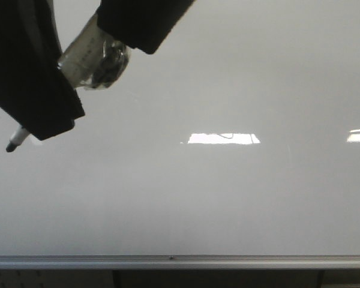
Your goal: Write number 1 on whiteboard
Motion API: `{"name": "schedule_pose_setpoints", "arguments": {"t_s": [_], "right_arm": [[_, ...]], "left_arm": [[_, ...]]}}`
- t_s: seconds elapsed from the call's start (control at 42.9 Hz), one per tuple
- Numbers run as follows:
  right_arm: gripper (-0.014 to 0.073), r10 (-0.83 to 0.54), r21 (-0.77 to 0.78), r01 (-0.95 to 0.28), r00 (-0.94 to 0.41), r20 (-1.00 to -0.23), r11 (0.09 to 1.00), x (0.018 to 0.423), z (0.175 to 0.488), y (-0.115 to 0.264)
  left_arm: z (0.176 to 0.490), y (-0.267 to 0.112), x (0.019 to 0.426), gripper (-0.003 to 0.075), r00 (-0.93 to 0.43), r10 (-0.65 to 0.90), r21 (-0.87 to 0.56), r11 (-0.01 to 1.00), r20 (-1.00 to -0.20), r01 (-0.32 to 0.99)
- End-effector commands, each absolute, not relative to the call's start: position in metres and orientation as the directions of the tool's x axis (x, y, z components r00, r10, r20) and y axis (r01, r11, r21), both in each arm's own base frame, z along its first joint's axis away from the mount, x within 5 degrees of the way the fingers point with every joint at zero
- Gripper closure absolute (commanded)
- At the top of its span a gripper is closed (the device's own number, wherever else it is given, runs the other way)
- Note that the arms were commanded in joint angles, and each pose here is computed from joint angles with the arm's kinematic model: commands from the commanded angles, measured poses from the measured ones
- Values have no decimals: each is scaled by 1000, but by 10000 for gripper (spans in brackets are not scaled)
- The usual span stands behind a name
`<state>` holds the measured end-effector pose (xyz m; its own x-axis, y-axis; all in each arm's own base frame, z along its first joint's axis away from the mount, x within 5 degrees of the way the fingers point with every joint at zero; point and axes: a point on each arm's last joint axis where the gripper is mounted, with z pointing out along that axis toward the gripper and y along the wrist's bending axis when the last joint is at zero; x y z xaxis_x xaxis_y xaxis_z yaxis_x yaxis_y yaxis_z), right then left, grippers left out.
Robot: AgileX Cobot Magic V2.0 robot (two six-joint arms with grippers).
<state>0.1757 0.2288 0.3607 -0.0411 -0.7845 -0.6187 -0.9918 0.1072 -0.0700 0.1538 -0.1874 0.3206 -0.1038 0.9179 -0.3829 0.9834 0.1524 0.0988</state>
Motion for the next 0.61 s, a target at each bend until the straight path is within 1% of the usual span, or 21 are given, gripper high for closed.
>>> {"name": "schedule_pose_setpoints", "arguments": {"t_s": [0.0,0.14,0.28,0.327,0.373,0.42,0.443,0.466,0.49,0.56,0.583], "right_arm": [[651,-723,-115,-984,-20,-690,137,174,383,226],[672,-724,-113,-984,-22,-690,137,174,383,226],[672,-724,-112,-984,-22,-689,136,174,383,226],[672,-724,-112,-984,-22,-689,136,174,383,226],[672,-724,-112,-984,-22,-689,136,174,383,226],[672,-724,-112,-984,-22,-689,136,174,383,226],[672,-724,-112,-984,-22,-689,136,174,383,226],[672,-724,-112,-984,-22,-689,137,174,383,226],[672,-724,-112,-984,-22,-689,137,174,383,226],[672,-725,-111,-984,-22,-688,136,174,383,226],[672,-726,-110,-985,-22,-687,135,173,383,226]], "left_arm": [[337,-187,152,740,-89,891,132,164,-445,978],[343,-183,158,740,-121,861,154,224,-493,962],[344,-178,162,737,-144,857,155,249,-494,956],[343,-176,162,709,-151,861,149,252,-486,956],[343,-176,161,651,-153,863,146,251,-482,957],[343,-176,161,546,-155,863,140,250,-480,958],[343,-176,161,511,-155,863,140,250,-480,958],[343,-176,161,438,-156,861,141,253,-484,957],[343,-176,161,383,-158,859,139,255,-487,957],[345,-177,162,221,-166,849,142,271,-502,952],[345,-176,161,185,-171,845,141,278,-507,950]]}}
